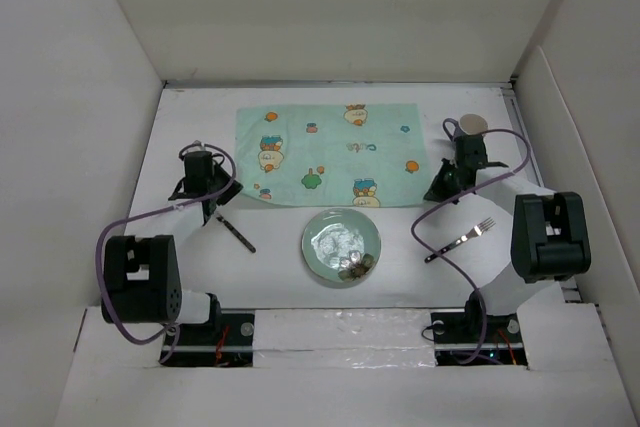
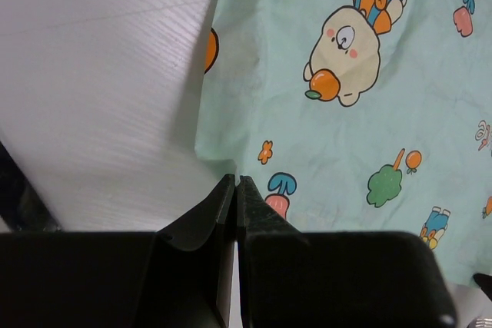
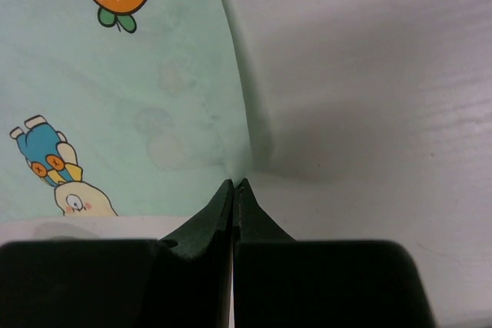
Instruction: Set the dinner table for one person
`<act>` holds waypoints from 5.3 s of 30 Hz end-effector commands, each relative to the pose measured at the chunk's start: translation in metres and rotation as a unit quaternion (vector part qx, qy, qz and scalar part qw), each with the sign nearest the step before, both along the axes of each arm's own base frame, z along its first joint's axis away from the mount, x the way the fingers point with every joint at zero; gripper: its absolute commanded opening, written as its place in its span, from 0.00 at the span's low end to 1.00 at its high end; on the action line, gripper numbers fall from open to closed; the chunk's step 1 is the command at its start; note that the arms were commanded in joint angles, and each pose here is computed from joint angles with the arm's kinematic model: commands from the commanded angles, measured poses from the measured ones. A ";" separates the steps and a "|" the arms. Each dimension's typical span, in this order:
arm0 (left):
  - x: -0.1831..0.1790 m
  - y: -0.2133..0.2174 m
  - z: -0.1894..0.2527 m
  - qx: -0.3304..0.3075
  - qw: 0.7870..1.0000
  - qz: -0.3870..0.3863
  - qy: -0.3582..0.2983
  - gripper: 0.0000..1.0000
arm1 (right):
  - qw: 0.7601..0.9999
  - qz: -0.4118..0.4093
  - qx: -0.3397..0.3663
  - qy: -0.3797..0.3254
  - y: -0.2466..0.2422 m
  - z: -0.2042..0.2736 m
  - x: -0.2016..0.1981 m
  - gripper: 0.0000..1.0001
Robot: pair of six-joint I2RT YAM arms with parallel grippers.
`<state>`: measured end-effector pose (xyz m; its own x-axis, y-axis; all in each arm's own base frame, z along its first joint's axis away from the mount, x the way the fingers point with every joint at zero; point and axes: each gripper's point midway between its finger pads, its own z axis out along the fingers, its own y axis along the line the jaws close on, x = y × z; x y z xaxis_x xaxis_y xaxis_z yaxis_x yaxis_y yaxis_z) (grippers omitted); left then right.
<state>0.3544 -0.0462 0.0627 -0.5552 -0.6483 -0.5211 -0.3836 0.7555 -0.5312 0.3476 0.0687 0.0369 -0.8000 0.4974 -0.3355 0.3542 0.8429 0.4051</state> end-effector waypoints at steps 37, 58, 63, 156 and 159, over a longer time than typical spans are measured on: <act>-0.056 -0.003 0.006 0.005 1.000 -0.001 0.023 0.32 | 0.998 -0.003 -0.034 -0.047 -0.024 0.035 -0.051 0.39; -0.027 -0.051 0.203 -0.007 0.964 -0.160 -0.210 0.06 | 0.952 0.250 0.169 -0.052 0.147 0.029 -0.173 0.64; -0.031 -0.056 0.200 -0.011 0.961 -0.179 -0.209 0.34 | 0.957 0.219 0.184 -0.047 0.157 0.006 -0.164 0.61; -0.041 -0.067 0.162 0.008 0.958 -0.223 -0.180 0.21 | 0.947 -0.241 -0.182 -0.109 -0.180 0.153 0.134 0.60; -0.041 -0.068 0.158 0.008 0.958 -0.225 -0.176 0.22 | 0.950 -0.239 -0.183 -0.084 -0.184 0.133 0.138 0.61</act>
<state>0.3150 -0.1099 0.2140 -0.5817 -0.3941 -0.7115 0.1350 0.8159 -0.5622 0.4901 -0.1091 0.1666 -0.4127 0.6344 -0.6536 0.6655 0.6999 0.2591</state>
